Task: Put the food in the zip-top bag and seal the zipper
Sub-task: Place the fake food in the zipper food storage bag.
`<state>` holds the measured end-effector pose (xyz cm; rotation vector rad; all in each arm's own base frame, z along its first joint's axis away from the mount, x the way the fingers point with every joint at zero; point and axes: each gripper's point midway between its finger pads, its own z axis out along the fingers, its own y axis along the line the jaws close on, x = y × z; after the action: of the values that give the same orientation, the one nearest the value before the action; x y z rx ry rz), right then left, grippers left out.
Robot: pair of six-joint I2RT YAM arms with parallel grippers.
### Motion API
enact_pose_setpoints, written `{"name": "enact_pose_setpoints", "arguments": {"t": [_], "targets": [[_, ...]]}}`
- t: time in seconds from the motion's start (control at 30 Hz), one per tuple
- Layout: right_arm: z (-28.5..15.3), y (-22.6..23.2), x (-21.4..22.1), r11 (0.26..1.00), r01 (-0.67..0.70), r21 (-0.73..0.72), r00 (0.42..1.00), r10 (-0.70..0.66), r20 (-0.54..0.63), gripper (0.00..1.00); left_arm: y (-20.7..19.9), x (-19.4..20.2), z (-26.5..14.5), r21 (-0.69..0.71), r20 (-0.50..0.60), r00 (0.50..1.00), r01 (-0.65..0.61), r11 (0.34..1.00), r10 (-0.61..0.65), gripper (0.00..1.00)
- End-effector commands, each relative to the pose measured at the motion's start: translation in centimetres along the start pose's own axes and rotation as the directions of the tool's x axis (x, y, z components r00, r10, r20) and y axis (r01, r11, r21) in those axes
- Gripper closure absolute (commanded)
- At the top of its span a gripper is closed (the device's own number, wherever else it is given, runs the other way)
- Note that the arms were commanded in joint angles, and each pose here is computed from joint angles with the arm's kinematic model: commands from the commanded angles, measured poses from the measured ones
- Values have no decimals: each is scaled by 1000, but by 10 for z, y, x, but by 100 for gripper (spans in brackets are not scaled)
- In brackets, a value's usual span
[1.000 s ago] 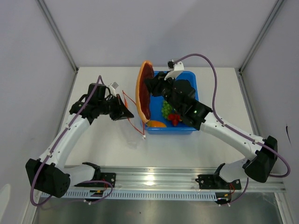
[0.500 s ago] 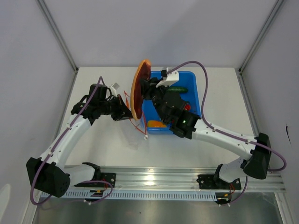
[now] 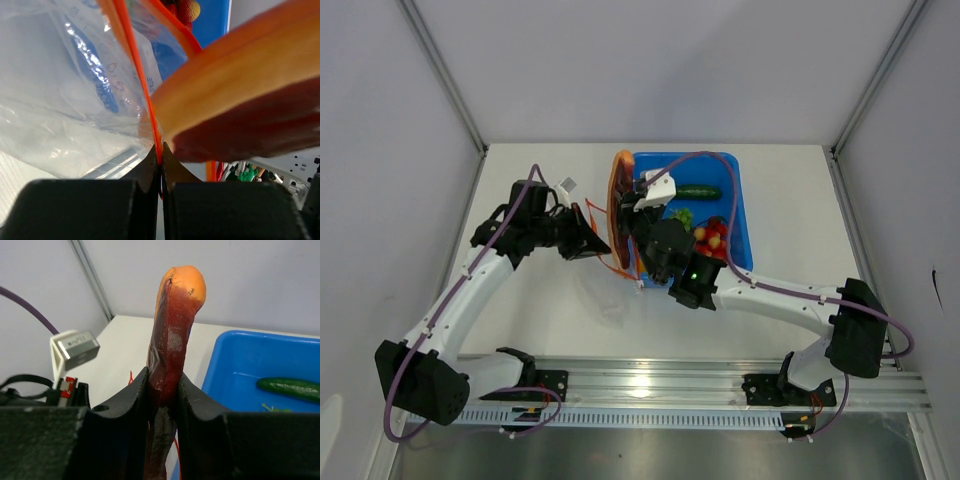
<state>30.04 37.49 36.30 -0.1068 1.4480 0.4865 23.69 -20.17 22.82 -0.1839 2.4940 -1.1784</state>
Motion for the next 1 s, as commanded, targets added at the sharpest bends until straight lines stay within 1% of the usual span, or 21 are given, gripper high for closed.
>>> {"name": "enact_pose_setpoints", "arguments": {"t": [0.0, 0.17, 0.23, 0.27, 0.3, 0.33, 0.37, 0.43, 0.47, 0.53, 0.57, 0.63, 0.67, 0.7, 0.83, 0.87, 0.93, 0.97], "targets": [[-5, -7, -13, 1000, 14, 16, 999, -14, 49, 100, -19, 4, -9, 76, 0, 999, -34, 997, 34, 99], [-14, -5, 6, 999, 47, -21, 999, -47, -6, 100, -33, -1, -15, 124, 27, 998, -55, 991, 52, 100], [-18, -3, 6, 999, 30, -33, 999, -31, -18, 100, -34, -3, -16, 121, 37, 998, -61, 991, 57, 99], [-21, -3, 10, 998, 42, -44, 998, -44, -41, 100, -34, -4, -16, 119, 42, 997, -68, 991, 64, 99], [-24, 3, 11, 996, 42, -80, 997, -46, -56, 100, -33, -4, -15, 114, 44, 997, -70, 991, 65, 99], [-27, 4, 7, 995, 15, -94, 998, -21, -67, 100, -32, -7, -16, 106, 56, 996, -77, 991, 71, 100], [-31, 4, 15, 994, 24, -108, 993, -36, -109, 100, -32, -8, -16, 104, 64, 994, -90, 991, 84, 99], [-36, 15, 11, 986, -27, -166, 988, 2, -152, 100, -30, -10, -14, 99, 72, 993, -104, 990, 97, 99], [-41, 15, 13, 983, -25, -181, 983, -9, -184, 100, -29, -10, -14, 98, 74, 991, -118, 988, 111, 99], [-46, 22, 9, 973, -54, -223, 977, 5, -212, 100, -28, -10, -13, 97, 76, 989, -132, 986, 125, 100], [-50, 20, 16, 973, -62, -220, 965, 2, -261, 100, -27, -11, -12, 96, 79, 987, -145, 985, 138, 99], [-49, 22, 16, 967, -89, -238, 953, 13, -302, 100, -27, -11, -13, 98, 87, 985, -158, 983, 150, 99], [-51, 19, 27, 968, -91, -234, 937, 3, -349, 100, -27, -10, -13, 100, 89, 983, -169, 981, 161, 99], [-52, 21, 31, 963, -100, -251, 928, -2, -373, 100, -28, -10, -14, 106, 94, 982, -177, 979, 167, 99], [-50, 13, 55, 968, -93, -232, 882, -28, -470, 100, -30, -8, -19, 113, 114, 974, -208, 972, 196, 99], [-50, 19, 55, 961, -112, -251, 873, -26, -487, 100, -31, -8, -20, 115, 120, 972, -217, 969, 204, 99], [-52, 19, 72, 963, -101, -249, 839, -51, -541, 100, -30, -9, -21, 108, 128, 969, -225, 968, 210, 99], [-53, 26, 71, 955, -121, -270, 831, -52, -554, 100, -31, -9, -22, 106, 134, 967, -230, 967, 215, 99]]}}
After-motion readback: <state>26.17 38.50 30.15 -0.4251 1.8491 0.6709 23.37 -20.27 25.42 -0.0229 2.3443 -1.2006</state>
